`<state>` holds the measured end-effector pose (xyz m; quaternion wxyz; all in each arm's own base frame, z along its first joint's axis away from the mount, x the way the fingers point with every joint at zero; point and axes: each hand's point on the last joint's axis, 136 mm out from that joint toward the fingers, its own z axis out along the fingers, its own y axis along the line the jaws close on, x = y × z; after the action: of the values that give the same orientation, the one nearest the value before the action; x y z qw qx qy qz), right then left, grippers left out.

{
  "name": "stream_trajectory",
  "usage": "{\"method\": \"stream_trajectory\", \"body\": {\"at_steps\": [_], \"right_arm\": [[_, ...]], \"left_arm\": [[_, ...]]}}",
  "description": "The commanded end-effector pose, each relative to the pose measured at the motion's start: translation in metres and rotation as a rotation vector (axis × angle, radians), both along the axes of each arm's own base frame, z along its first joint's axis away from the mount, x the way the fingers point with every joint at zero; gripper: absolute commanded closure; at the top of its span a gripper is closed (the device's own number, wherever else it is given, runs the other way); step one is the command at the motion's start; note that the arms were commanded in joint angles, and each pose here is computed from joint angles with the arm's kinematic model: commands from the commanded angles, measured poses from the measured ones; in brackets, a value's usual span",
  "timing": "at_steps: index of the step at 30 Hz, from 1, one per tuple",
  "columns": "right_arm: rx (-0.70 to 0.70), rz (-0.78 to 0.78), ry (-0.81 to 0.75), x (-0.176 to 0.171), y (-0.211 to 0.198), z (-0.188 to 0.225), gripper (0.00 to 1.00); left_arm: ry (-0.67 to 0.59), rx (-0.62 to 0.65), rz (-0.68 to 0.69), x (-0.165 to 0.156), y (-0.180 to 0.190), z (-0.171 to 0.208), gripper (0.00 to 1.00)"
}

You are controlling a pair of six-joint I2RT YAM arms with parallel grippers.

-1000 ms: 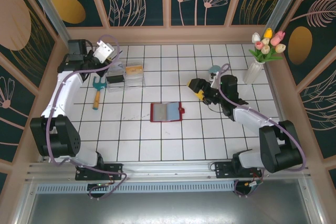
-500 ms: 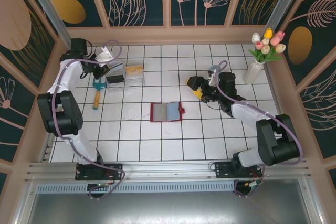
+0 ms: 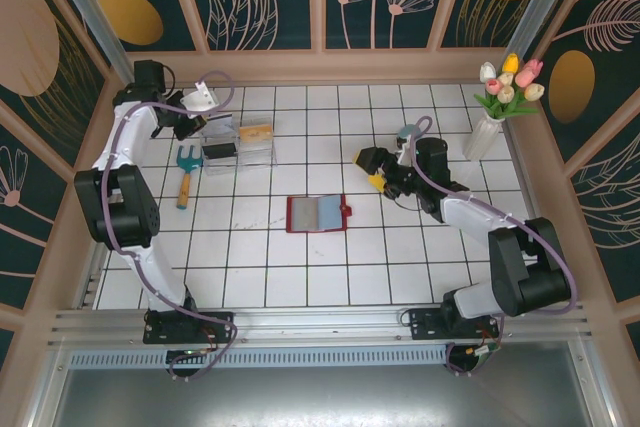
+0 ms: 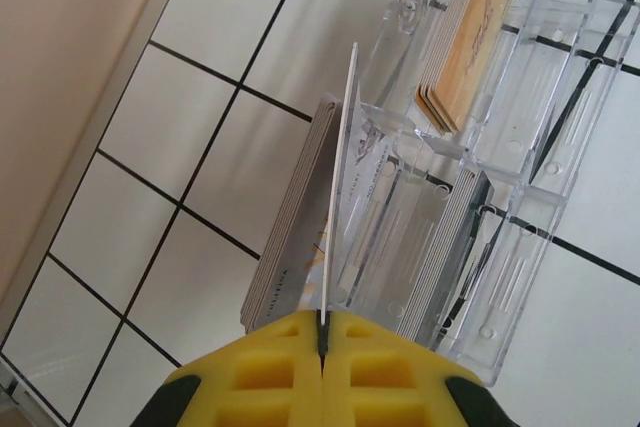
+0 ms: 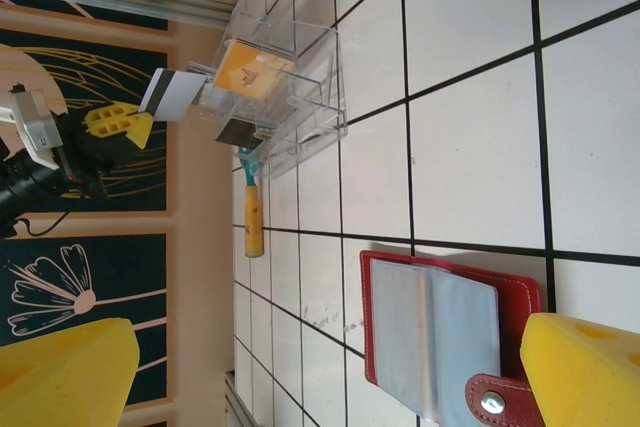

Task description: Take the credit cards out of the card holder

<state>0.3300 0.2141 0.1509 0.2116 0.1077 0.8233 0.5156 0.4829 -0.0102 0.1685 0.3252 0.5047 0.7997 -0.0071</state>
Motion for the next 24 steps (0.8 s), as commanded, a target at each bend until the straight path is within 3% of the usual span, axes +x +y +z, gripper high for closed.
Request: {"method": "stream_trajectory", "body": {"at_steps": [1,24], "right_arm": [[0.005,0.01,-0.041,-0.002,0.003,0.021,0.01],[-0.006,0.008,-0.037,-0.01,0.006,0.028,0.01]], "left_arm": [[0.045,-0.003,-0.049,-0.004,-0.003,-0.011,1.0],[0.004,0.035,-0.095,0.008,0.0,-0.011,0.97]]}}
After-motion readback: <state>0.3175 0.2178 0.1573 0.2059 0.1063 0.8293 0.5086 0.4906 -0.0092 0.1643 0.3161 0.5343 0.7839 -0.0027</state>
